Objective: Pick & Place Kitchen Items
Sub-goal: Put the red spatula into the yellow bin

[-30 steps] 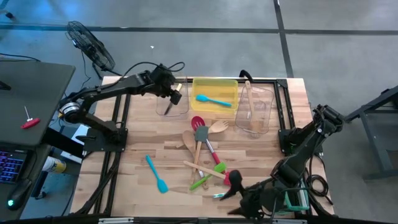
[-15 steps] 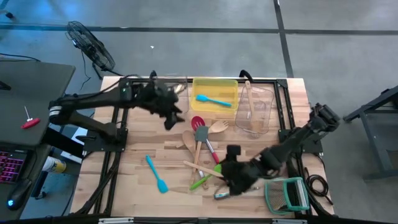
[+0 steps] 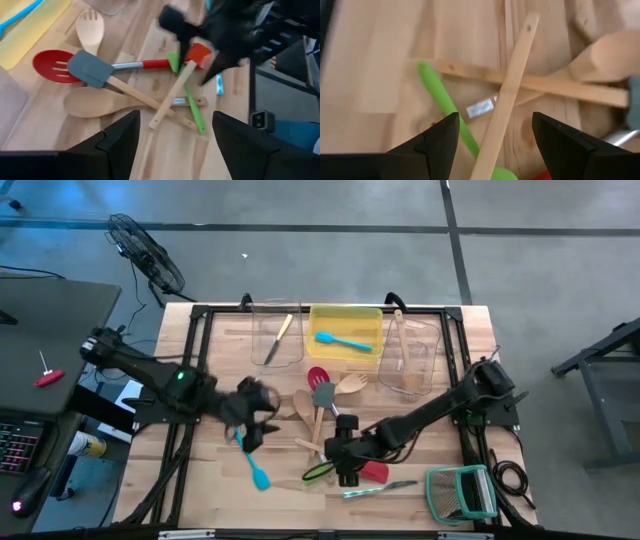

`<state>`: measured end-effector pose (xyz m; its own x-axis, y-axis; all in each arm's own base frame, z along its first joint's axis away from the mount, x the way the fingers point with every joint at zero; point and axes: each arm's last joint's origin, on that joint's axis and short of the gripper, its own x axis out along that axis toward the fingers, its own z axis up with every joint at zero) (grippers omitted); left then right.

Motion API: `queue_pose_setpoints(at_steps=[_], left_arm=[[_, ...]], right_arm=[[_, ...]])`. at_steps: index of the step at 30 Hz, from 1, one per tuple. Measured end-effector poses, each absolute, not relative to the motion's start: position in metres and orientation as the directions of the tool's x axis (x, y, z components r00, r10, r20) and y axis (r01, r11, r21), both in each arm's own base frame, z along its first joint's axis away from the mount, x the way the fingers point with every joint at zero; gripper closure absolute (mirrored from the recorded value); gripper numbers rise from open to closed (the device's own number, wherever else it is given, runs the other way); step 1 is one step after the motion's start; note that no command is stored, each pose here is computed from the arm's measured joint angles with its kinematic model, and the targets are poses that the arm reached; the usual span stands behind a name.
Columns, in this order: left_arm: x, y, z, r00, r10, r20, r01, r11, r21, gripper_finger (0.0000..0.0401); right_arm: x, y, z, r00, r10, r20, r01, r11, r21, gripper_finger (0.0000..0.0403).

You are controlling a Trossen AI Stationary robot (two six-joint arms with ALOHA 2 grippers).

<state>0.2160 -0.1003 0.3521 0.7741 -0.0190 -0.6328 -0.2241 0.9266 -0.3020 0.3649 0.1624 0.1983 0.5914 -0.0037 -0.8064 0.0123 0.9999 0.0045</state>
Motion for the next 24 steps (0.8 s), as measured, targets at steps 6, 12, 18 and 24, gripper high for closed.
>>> queue_pose_setpoints(at_steps=[6,12,18,24], left_arm=[[0.199,-0.137,0.350,0.802,-0.006,-0.597,-0.214,0.931,-0.296,0.0157],[0.190,-0.169,0.338,0.804,-0.004,-0.595,-0.209,0.934,-0.290,0.0157],[0.189,-0.193,0.321,0.789,0.002,-0.615,-0.230,0.928,-0.291,0.0157],[0.192,-0.204,0.313,0.792,0.004,-0.611,-0.232,0.927,-0.296,0.0157]], right_arm=[[0.376,0.164,0.168,0.554,0.004,-0.833,0.026,0.999,0.023,0.0160],[0.379,0.162,0.161,0.551,-0.009,-0.834,0.049,0.999,0.021,0.0160],[0.382,0.153,0.161,0.550,-0.034,-0.834,0.089,0.996,0.018,0.0160],[0.383,0.147,0.160,0.534,-0.040,-0.845,0.118,0.993,0.027,0.0160]])
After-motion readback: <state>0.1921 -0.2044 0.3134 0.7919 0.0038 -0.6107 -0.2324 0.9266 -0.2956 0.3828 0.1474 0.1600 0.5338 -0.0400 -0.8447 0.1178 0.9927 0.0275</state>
